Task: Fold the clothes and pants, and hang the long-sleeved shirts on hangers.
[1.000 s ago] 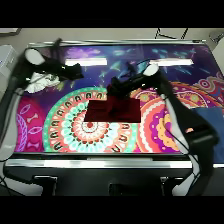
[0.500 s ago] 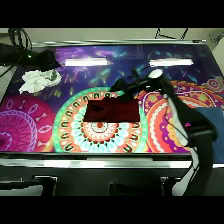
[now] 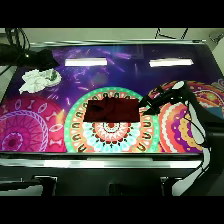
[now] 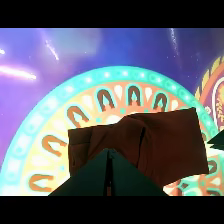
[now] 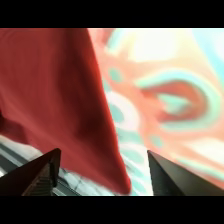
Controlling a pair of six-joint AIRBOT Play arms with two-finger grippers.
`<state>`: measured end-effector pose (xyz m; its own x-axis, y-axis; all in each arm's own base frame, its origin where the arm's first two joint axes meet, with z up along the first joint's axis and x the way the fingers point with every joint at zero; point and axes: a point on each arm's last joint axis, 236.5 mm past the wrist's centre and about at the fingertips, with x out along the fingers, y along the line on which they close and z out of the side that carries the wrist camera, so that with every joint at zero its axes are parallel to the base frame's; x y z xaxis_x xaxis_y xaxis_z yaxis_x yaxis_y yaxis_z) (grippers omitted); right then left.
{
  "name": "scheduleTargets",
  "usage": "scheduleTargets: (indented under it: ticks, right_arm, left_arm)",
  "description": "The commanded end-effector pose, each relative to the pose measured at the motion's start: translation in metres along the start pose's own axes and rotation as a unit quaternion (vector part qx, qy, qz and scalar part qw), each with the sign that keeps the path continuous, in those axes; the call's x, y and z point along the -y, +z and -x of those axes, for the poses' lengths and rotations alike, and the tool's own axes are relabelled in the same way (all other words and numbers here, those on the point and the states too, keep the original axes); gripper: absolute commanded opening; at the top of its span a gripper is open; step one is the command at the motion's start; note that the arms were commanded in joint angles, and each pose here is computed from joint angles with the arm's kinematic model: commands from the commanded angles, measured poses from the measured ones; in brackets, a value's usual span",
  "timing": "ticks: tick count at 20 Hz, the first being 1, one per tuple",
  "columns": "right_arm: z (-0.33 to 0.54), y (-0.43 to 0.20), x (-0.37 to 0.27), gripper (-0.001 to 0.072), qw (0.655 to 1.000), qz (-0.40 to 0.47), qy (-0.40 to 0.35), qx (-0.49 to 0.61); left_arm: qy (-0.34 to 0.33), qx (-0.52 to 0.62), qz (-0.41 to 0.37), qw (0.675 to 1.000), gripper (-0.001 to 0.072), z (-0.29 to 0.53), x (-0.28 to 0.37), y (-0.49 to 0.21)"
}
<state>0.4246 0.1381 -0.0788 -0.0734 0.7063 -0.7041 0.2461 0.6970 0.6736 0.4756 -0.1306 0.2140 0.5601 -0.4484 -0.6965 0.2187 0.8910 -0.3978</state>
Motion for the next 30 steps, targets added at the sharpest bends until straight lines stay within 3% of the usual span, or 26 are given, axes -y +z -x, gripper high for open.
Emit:
scheduleTargets:
  ticks: [1,2,3,4,8,14,17,23,30]
  right_arm:
    - [-0.032,0.004,-0.021,0.0594,0.998,0.015,0.061,0.005]
    - [-0.038,0.003,-0.023,0.0467,0.998,0.022,0.06,0.003]
    - [-0.041,0.003,-0.027,0.0293,0.998,0.027,0.06,0.006]
    - [-0.038,0.004,-0.034,0.0053,0.997,0.035,0.073,0.008]
    - [0.059,0.026,-0.091,0.0039,0.984,0.104,0.129,0.072]
    - [0.29,0.033,-0.125,0.0039,0.942,0.111,0.08,0.305]
    - [0.367,0.02,-0.085,0.0039,0.92,0.059,0.046,0.385]
    - [0.447,-0.01,0.064,0.004,0.885,-0.112,-0.034,0.451]
    - [0.481,-0.052,0.127,0.0039,0.859,-0.194,-0.049,0.471]
  left_arm:
    - [-0.006,0.0,0.007,1.0,0.0023,0.0,0.003,0.0]
    - [-0.006,0.0,0.007,1.0,0.0023,0.0,0.003,0.0]
    - [-0.006,0.0,0.007,1.0,0.0023,0.0,0.003,0.0]
    - [-0.006,0.0,0.007,1.0,0.0023,0.0,0.003,0.0]
    - [-0.006,0.004,0.006,1.0,0.0023,0.0,0.003,0.002]
    - [-0.006,0.023,-0.001,1.0,0.0023,0.0,0.003,0.011]
    - [-0.006,0.03,-0.001,1.0,0.0023,0.0,0.003,0.014]
    - [-0.006,0.031,-0.001,0.999,0.0023,0.0,0.003,0.015]
    - [-0.006,0.032,-0.001,0.999,0.0023,0.0,0.003,0.015]
